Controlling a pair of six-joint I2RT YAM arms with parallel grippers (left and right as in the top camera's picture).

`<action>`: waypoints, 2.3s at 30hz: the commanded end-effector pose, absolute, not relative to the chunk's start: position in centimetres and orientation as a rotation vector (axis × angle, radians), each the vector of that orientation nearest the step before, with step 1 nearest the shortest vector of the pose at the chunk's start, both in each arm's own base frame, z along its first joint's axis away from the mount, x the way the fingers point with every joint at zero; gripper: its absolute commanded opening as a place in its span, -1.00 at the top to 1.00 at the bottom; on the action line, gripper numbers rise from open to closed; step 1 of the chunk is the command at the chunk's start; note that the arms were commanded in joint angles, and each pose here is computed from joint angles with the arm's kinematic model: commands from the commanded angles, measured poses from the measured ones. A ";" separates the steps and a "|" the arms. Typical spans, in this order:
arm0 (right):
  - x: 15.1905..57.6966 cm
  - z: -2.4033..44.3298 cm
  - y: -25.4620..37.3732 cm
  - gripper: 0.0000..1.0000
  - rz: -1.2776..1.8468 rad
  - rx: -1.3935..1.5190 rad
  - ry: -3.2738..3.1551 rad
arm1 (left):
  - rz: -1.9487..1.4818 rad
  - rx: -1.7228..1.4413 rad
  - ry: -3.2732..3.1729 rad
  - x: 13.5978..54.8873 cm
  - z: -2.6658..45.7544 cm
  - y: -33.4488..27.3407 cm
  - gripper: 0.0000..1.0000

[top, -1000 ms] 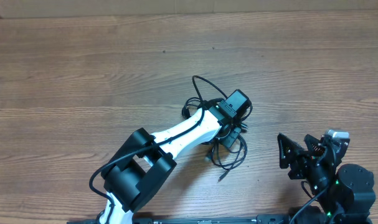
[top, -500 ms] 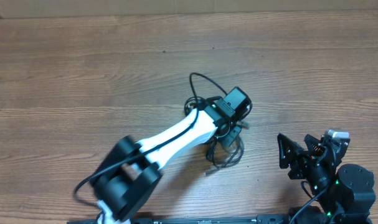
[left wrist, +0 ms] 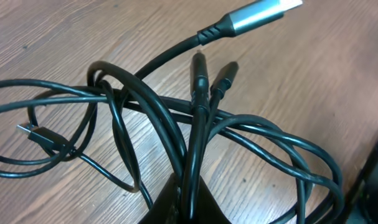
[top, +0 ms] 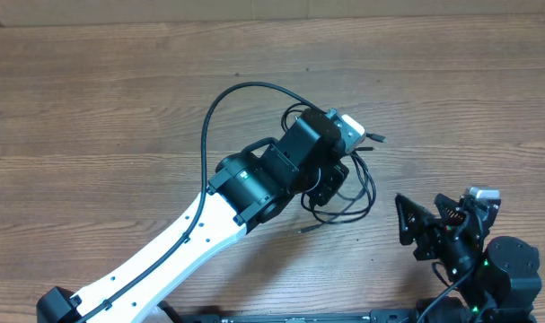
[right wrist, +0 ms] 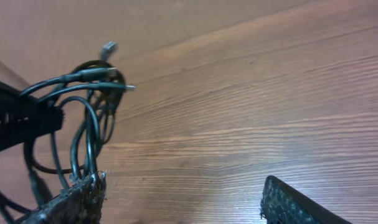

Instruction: Untangle cables

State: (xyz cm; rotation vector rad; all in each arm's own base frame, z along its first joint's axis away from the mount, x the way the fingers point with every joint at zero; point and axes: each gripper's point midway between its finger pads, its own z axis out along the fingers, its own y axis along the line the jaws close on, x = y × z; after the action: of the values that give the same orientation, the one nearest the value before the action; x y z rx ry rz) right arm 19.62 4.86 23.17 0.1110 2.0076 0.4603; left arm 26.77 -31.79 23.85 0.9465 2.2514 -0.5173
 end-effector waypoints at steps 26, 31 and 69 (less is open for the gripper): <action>19.6 23.2 5.9 -0.64 0.476 -0.011 1.990 | -0.965 1.508 1.788 19.5 28.0 -36.5 0.91; 20.2 22.3 4.1 -0.64 0.399 0.116 2.007 | -1.050 1.548 1.811 18.0 27.6 -36.2 0.92; 19.8 21.3 -3.6 -0.73 0.092 0.640 1.924 | -1.321 1.635 1.839 13.7 27.9 -35.2 0.91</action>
State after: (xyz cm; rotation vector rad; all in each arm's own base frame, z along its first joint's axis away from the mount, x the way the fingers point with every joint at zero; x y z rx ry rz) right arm 19.68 -2.27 20.72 0.5601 1.9890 0.1374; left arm 14.13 -35.14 26.52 1.6130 1.9107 -1.3093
